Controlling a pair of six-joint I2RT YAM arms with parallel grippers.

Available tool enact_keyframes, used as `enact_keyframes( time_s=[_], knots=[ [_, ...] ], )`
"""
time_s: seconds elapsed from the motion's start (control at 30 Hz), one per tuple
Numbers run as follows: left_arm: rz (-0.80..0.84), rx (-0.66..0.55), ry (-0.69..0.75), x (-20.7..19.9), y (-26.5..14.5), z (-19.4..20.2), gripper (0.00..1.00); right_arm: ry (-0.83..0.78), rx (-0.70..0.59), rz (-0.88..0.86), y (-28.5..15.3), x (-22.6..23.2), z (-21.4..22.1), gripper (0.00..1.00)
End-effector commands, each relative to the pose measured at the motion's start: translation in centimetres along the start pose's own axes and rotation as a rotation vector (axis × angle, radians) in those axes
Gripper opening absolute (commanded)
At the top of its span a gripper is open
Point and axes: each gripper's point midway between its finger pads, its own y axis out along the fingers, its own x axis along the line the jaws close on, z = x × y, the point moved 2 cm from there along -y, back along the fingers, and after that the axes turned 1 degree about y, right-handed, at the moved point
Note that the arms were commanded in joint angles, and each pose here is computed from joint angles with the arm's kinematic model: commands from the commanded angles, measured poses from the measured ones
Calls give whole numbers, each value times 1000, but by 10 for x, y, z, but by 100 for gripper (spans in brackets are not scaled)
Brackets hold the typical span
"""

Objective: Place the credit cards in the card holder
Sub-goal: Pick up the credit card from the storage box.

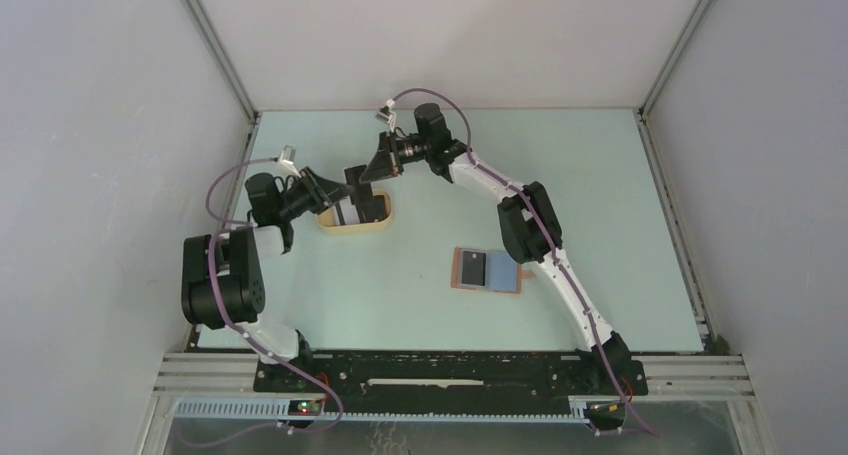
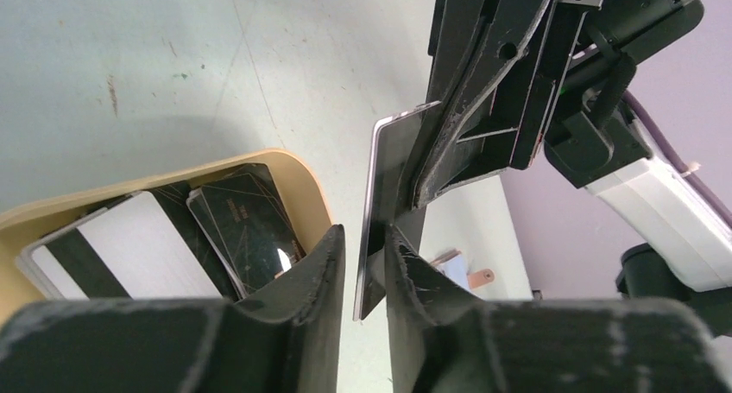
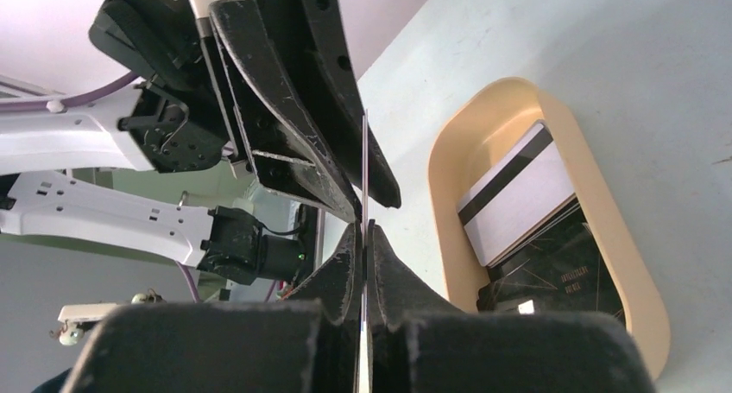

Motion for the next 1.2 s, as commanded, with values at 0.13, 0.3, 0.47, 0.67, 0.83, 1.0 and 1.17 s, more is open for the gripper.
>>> enact_keyframes(
  time_s=[0.13, 0.3, 0.47, 0.67, 0.83, 1.0, 1.17],
  knots=[
    [97, 7, -33, -10, -5, 1, 40, -26, -2, -89, -3, 16, -5, 0],
    [273, -44, -21, -37, -11, -8, 39, -36, 10, -107, -5, 20, -4, 0],
    [346, -31, -81, -40, -12, -8, 21, -53, 12, -121, -8, 24, -5, 0],
    [347, -31, -77, -40, -12, -8, 5, -46, 13, -102, -8, 20, -4, 0],
    [348, -32, -75, -41, -11, -8, 0, -44, 17, -98, -7, 19, -3, 4],
    [329, -63, -68, -38, -12, -12, 0, -71, 22, -47, -6, 15, -5, 36],
    [293, -63, -84, -29, -8, -11, 0, -86, 22, -38, -4, 18, -6, 50]
  ],
)
